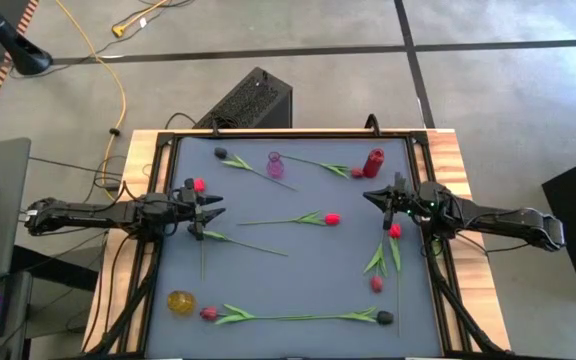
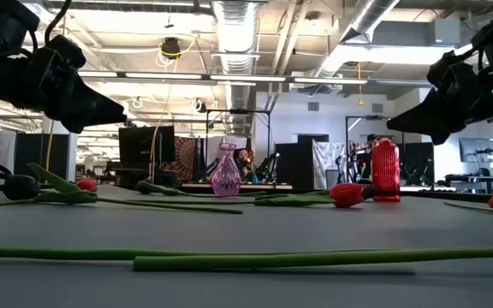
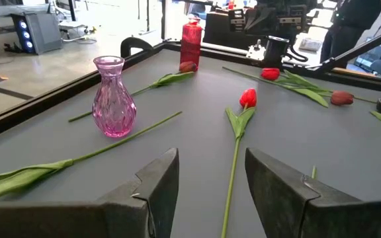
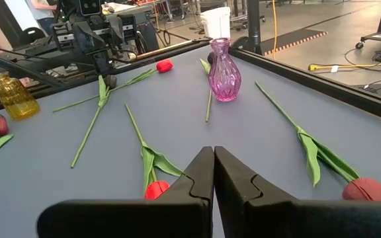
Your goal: Sort flowers into vase by color
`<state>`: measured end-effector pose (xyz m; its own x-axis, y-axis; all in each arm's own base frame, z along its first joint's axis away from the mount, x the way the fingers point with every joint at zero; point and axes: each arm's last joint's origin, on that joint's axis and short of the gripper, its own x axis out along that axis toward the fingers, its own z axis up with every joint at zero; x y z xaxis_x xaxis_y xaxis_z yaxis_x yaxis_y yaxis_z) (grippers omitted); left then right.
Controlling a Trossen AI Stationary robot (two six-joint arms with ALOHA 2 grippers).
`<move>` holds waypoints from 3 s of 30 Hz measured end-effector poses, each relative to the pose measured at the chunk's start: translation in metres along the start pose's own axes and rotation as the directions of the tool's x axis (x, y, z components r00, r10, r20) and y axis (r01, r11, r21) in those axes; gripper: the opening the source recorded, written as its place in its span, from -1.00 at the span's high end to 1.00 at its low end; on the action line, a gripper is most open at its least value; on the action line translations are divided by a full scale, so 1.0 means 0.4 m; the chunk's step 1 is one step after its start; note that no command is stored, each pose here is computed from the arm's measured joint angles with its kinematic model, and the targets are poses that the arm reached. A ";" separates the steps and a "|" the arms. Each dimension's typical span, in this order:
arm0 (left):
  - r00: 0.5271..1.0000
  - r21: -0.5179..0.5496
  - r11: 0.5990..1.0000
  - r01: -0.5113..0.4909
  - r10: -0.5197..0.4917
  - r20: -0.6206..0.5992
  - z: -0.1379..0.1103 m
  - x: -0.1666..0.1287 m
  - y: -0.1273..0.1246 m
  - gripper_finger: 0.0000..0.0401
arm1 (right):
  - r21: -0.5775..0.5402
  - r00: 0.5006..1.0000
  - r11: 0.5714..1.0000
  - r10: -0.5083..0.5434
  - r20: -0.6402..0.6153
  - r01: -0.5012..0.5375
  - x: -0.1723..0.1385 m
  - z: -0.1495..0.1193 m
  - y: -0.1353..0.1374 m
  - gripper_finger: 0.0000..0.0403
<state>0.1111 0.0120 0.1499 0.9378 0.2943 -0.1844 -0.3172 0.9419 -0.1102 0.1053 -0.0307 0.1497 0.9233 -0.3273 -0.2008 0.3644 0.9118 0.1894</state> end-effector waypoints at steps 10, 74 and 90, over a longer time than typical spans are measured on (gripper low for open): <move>1.000 0.143 0.990 -0.017 0.017 0.003 0.000 0.000 0.001 0.19 | 0.000 1.000 1.000 0.000 0.001 0.000 0.000 0.000 0.000 0.81; 0.997 0.337 0.938 -0.074 0.067 0.033 0.330 0.109 -0.078 0.07 | 0.315 0.591 0.913 0.108 -0.799 0.259 0.076 0.340 0.215 0.24; 0.994 0.405 0.913 -0.049 0.086 -0.074 0.314 0.180 -0.094 -0.28 | -0.002 0.097 0.757 -0.087 -0.991 0.653 0.028 0.162 0.400 -0.01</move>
<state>0.2085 0.0182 0.2634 0.8941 0.3611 -0.2648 -0.2780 0.9112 0.3039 0.1817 0.0956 0.2400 -0.0618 0.1349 -0.9889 0.8787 0.4773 0.0102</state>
